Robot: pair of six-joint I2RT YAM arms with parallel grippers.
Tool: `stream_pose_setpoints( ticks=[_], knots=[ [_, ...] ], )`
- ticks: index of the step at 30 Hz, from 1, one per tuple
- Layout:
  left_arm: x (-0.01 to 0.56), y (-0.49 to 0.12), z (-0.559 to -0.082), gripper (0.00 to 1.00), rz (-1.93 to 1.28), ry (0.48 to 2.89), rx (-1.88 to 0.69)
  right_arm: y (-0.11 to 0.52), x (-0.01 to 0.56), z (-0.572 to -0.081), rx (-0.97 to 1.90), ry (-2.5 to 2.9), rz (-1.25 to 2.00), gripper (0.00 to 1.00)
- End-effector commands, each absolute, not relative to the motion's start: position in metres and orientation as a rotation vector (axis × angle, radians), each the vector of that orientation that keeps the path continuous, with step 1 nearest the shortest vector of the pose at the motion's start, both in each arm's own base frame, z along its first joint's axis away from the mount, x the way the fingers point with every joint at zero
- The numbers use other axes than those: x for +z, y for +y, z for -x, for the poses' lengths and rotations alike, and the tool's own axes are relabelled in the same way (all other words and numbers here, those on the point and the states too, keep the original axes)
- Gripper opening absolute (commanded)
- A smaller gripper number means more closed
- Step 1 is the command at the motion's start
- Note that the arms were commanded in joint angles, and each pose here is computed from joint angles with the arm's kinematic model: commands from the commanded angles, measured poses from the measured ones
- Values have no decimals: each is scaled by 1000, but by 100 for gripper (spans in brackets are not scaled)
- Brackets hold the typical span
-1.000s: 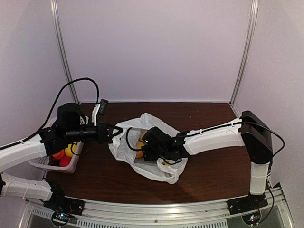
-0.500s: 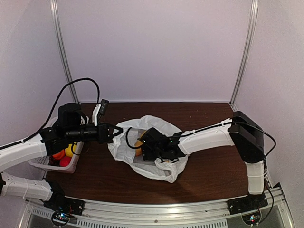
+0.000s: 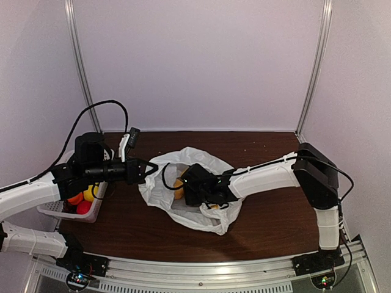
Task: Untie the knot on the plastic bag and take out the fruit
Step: Pick up the fake fruit from the takeout bag.
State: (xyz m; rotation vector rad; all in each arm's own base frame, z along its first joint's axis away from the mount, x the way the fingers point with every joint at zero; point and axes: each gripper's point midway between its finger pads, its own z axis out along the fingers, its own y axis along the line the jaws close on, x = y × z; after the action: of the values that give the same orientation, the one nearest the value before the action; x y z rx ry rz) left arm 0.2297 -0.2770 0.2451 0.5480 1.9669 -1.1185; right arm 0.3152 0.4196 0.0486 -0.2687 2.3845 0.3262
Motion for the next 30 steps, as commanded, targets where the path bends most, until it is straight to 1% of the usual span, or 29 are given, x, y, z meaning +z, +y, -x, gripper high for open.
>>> stream_pose_setpoints(
  ticks=[1, 6, 11, 18, 23, 30],
  knots=[
    [255, -278, -234, 0, -535, 1933, -1117, 420, 72, -316, 398, 2348, 251, 50],
    [247, -269, -249, 0, -426, 2023, -1021, 430, 100, -307, 532, 2281, 315, 49],
    [247, -272, -253, 0, -392, 2036, -1037, 436, 143, -285, 676, 2164, 430, 48],
    [254, -273, -257, 0, -346, 2036, -1062, 432, 194, -235, 845, 2004, 607, 47],
    [253, -271, -258, 0, -318, 2048, -1059, 433, 245, -197, 1003, 1863, 695, 48],
    [253, -275, -258, 0, -308, 2059, -1082, 446, 303, -159, 1179, 1708, 790, 48]
  ],
)
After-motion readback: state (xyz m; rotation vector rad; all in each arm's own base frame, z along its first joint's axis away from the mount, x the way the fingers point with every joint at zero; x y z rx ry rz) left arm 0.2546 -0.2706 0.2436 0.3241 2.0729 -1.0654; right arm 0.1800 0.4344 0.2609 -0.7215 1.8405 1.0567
